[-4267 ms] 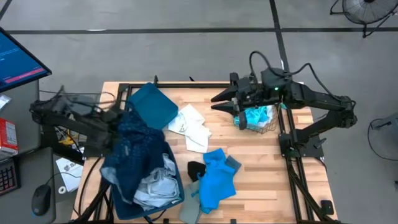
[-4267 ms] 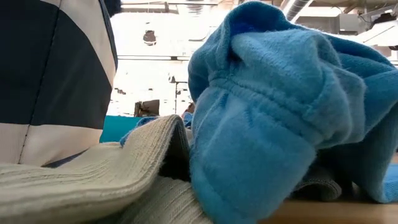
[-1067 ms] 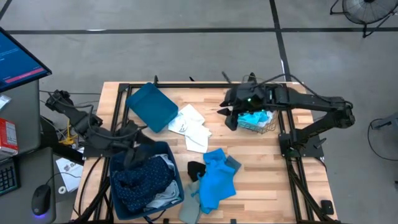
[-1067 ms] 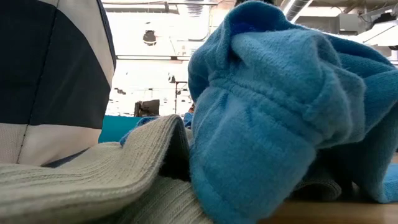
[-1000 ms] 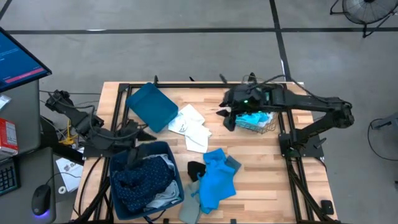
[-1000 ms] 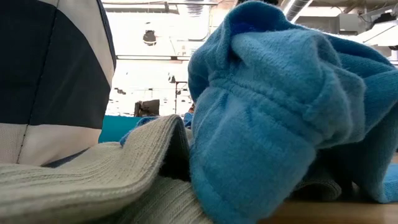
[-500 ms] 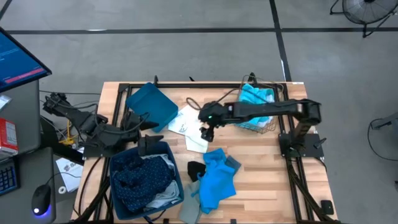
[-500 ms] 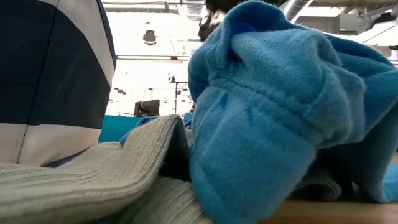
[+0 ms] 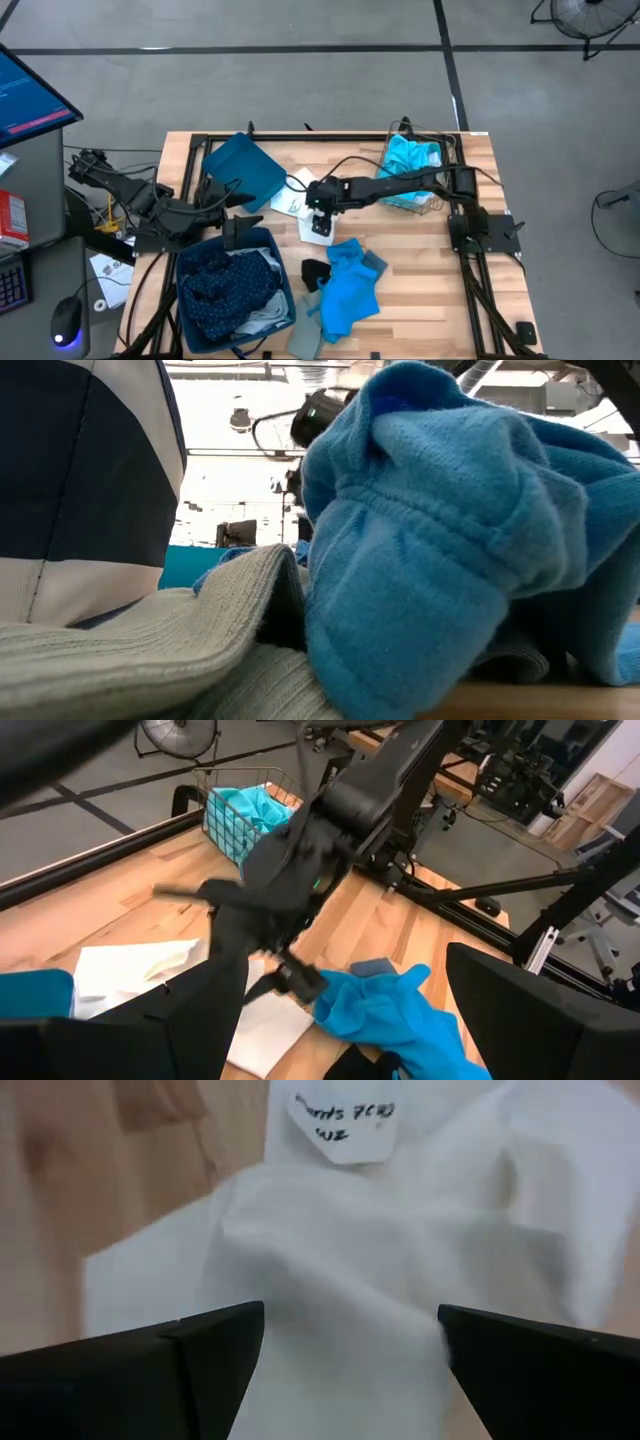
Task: Pick & Place Cloths
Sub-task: Put the white shorts into the wire basket
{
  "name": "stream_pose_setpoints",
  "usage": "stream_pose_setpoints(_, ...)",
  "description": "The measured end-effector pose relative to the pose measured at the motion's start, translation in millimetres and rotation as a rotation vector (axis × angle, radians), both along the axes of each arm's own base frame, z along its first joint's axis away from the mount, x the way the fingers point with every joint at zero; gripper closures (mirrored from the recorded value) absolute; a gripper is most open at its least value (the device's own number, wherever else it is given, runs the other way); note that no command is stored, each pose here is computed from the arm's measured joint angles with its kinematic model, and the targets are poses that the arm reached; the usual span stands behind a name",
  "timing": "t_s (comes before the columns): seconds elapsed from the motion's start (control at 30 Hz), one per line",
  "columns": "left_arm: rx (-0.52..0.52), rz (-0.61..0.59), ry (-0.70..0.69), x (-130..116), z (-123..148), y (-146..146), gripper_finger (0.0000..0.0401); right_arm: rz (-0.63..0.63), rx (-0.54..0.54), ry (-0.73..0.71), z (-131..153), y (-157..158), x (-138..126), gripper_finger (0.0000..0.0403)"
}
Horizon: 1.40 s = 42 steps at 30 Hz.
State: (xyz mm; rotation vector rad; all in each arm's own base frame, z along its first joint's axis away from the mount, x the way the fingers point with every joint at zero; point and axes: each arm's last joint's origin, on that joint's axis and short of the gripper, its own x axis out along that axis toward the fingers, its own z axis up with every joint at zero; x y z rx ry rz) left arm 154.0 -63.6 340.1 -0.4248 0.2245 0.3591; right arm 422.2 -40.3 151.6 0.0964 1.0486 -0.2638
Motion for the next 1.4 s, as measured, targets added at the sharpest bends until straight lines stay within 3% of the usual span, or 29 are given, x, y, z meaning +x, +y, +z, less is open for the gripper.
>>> stream_pose_setpoints(0.1,0.0,0.0,0.001,0.0,-0.1,0.0,0.0078,0.0,0.006,0.065,-15.5,0.1,0.1,0.0118)
stream_pose_setpoints(0.2,0.001,0.0,0.001,0.0,-0.1,0.0,0.0078,0.005,0.009,0.097,-20.5,2.2,0.5,0.0162)
stream_pose_setpoints(0.27,0.0,0.001,0.0,0.0,0.0,0.0,0.0078,0.004,0.016,0.111,-21.4,3.4,-0.5,0.0221)
stream_pose_setpoints(0.37,0.002,0.003,0.0,-0.1,-0.1,0.1,0.0078,-0.01,0.025,0.138,-16.9,4.1,-5.3,0.0346)
stream_pose_setpoints(0.43,0.003,0.006,0.0,-0.1,-0.1,0.2,0.0078,-0.008,0.03,0.118,-7.3,4.3,-7.2,0.0381)
stream_pose_setpoints(0.67,0.016,0.039,-0.007,-0.3,0.3,1.2,0.0078,-0.051,-0.009,-0.084,84.5,-2.7,-32.1,0.0395)
stream_pose_setpoints(0.83,0.028,0.071,-0.015,-0.6,0.6,2.1,0.0078,-0.151,-0.073,-0.272,166.0,-13.6,-79.5,0.0399)
stream_pose_setpoints(0.97,0.041,0.109,-0.025,-0.8,1.2,3.1,0.0078,-0.294,-0.169,-0.333,208.8,-23.2,-126.7,0.04)
stream_pose_setpoints(1.13,0.054,0.15,-0.037,-1.2,1.9,4.2,0.0078,-0.495,-0.229,-0.311,234.1,-33.1,-182.0,0.0401)
stream_pose_setpoints(1.4,0.055,0.158,-0.042,-1.1,2.3,4.3,0.0078,-0.756,-0.246,-0.096,230.3,-36.4,-234.9,0.0402)
